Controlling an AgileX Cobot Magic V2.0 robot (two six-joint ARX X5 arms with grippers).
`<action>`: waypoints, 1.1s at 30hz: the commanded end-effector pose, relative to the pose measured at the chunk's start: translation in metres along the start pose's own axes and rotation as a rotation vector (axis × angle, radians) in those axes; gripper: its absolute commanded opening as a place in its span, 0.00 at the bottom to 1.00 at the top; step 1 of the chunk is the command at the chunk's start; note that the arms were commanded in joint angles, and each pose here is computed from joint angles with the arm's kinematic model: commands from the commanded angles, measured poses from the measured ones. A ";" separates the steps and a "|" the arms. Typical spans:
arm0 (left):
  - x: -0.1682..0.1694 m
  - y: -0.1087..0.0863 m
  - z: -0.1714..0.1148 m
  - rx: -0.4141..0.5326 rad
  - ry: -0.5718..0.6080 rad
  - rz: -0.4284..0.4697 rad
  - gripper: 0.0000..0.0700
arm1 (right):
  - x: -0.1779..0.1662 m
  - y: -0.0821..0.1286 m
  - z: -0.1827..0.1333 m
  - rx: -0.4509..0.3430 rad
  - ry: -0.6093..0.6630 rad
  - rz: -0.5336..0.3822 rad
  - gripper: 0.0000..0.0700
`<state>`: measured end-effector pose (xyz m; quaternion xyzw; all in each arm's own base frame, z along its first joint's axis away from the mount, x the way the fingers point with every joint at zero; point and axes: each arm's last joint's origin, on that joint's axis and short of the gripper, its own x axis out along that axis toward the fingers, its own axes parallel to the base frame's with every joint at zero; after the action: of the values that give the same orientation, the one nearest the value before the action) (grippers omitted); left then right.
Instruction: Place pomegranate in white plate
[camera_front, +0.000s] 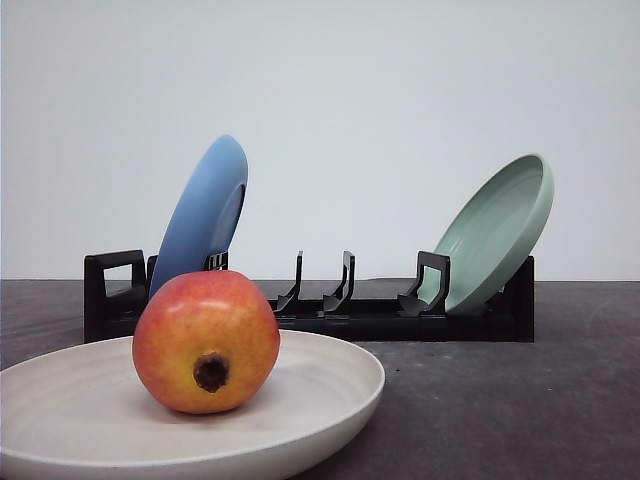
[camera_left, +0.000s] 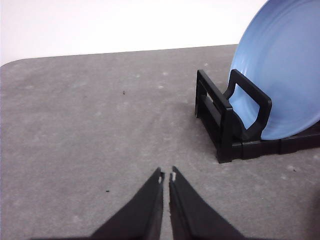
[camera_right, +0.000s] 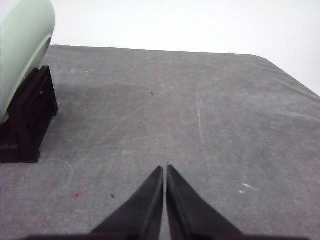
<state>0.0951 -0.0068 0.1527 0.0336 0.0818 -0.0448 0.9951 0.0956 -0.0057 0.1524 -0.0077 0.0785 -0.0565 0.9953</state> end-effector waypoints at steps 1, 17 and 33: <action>0.001 0.000 -0.004 0.010 0.012 -0.005 0.00 | 0.000 0.000 -0.002 -0.010 0.010 -0.003 0.00; 0.001 0.000 -0.004 0.010 0.012 -0.005 0.00 | 0.000 0.001 0.000 0.014 -0.007 0.011 0.00; 0.001 0.000 -0.004 0.010 0.012 -0.005 0.00 | 0.000 0.005 0.000 0.008 -0.008 0.051 0.00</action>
<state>0.0951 -0.0068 0.1527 0.0336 0.0818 -0.0448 0.9951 0.0958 -0.0005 0.1528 -0.0055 0.0761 -0.0299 0.9966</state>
